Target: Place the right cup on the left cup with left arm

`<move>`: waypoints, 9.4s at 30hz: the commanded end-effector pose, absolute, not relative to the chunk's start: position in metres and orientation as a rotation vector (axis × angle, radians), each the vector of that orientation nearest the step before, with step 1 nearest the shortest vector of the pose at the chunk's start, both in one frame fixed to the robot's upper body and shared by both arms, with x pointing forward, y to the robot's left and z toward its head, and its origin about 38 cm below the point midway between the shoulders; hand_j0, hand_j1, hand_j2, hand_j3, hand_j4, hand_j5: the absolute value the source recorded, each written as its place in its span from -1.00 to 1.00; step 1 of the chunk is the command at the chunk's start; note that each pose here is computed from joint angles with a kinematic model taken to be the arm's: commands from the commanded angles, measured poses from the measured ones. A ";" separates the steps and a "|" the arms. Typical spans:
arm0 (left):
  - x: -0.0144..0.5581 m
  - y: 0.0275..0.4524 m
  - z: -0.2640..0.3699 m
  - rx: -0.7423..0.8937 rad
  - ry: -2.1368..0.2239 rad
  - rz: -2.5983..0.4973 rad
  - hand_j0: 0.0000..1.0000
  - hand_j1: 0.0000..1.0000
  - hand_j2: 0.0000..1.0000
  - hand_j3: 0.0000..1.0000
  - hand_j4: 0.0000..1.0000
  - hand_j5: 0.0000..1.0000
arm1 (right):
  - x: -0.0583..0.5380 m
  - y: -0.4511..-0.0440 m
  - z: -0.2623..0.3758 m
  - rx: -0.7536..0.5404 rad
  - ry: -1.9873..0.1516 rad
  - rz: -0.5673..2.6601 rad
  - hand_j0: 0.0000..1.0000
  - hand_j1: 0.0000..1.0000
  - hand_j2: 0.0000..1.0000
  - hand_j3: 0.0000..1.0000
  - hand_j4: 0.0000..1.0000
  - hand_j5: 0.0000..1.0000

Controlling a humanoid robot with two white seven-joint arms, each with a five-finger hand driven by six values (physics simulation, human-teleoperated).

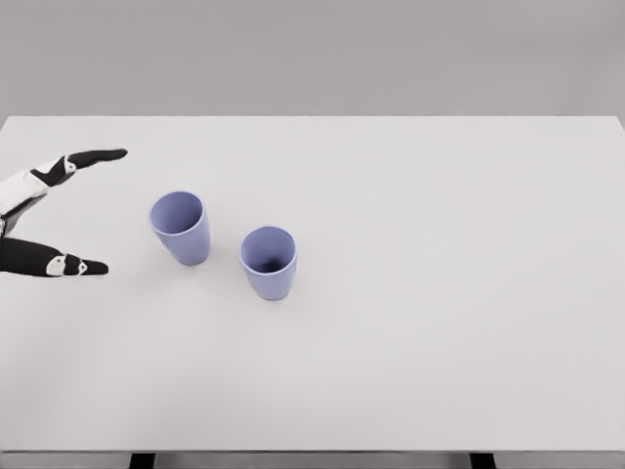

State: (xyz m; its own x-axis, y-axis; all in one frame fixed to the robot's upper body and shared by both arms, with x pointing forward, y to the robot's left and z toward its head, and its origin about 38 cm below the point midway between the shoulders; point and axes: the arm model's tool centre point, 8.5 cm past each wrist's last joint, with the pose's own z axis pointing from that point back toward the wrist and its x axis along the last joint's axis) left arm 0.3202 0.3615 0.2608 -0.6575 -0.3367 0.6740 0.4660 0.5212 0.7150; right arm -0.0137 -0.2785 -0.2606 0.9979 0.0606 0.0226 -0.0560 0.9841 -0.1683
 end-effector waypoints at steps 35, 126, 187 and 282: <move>0.321 0.263 0.203 -0.525 -1.930 -1.196 1.00 1.00 1.00 1.00 1.00 1.00 | -0.014 -0.279 -0.261 -0.168 -0.028 0.058 1.00 1.00 1.00 1.00 1.00 1.00; 0.359 0.217 0.153 -0.421 -1.672 -0.997 1.00 1.00 1.00 1.00 1.00 1.00 | -0.014 -0.279 -0.261 -0.168 -0.028 0.058 1.00 1.00 1.00 1.00 1.00 1.00; 0.368 0.217 0.104 -0.374 -1.564 -0.940 1.00 1.00 1.00 1.00 1.00 1.00 | -0.014 -0.279 -0.261 -0.168 -0.028 0.058 1.00 1.00 1.00 1.00 1.00 1.00; 0.364 0.221 0.185 -0.377 -1.784 -0.953 0.50 0.50 0.50 0.50 0.50 0.50 | -0.014 -0.279 -0.261 -0.168 -0.028 0.058 1.00 1.00 1.00 1.00 1.00 1.00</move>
